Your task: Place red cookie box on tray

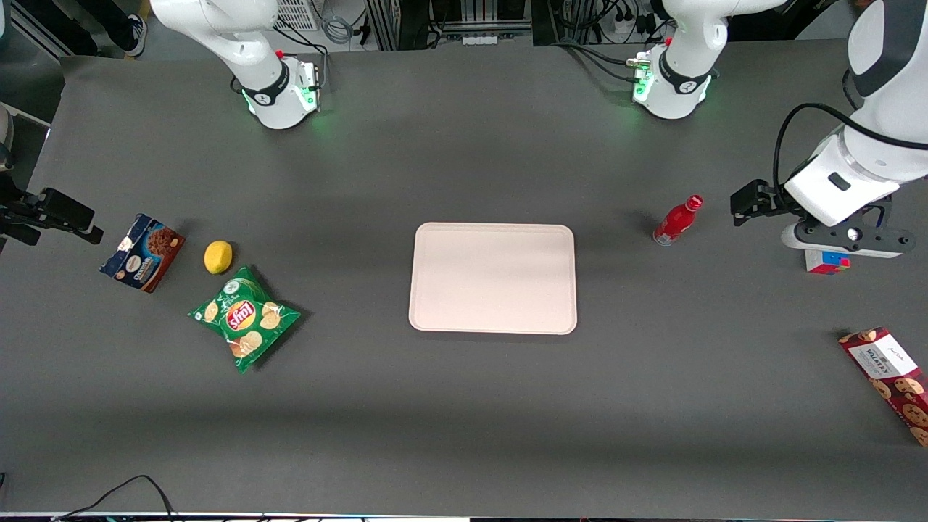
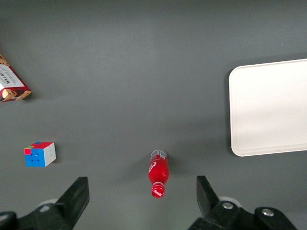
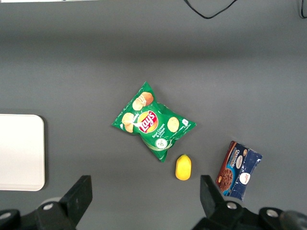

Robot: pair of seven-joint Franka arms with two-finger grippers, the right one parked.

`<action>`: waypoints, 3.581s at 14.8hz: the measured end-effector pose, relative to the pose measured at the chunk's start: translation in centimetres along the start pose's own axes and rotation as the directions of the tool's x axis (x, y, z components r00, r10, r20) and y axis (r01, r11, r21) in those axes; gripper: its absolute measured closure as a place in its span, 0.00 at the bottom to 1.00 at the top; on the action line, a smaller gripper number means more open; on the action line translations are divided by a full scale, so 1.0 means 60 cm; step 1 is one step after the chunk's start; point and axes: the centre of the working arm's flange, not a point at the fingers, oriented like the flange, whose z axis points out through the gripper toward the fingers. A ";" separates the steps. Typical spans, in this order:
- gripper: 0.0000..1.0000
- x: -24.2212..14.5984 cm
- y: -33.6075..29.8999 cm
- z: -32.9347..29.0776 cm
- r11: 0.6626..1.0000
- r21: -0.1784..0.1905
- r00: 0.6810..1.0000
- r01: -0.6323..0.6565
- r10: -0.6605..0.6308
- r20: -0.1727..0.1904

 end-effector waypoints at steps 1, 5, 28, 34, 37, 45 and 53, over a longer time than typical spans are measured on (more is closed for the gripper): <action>0.00 0.000 0.000 0.000 1.000 0.000 1.000 0.000 0.000 0.000; 0.00 0.000 0.001 0.000 1.000 0.000 1.000 -0.001 0.001 0.000; 0.00 0.001 -0.001 0.002 1.000 -0.001 1.000 0.001 -0.001 0.002; 0.00 0.014 -0.036 0.027 0.999 0.002 0.999 0.033 -0.033 0.021; 0.00 0.027 -0.098 0.051 0.996 0.014 0.996 0.088 -0.088 0.030; 0.00 0.029 -0.251 0.068 0.980 0.044 0.981 0.195 -0.196 0.017; 0.00 0.031 -0.453 0.129 0.966 0.076 0.969 0.247 -0.246 -0.028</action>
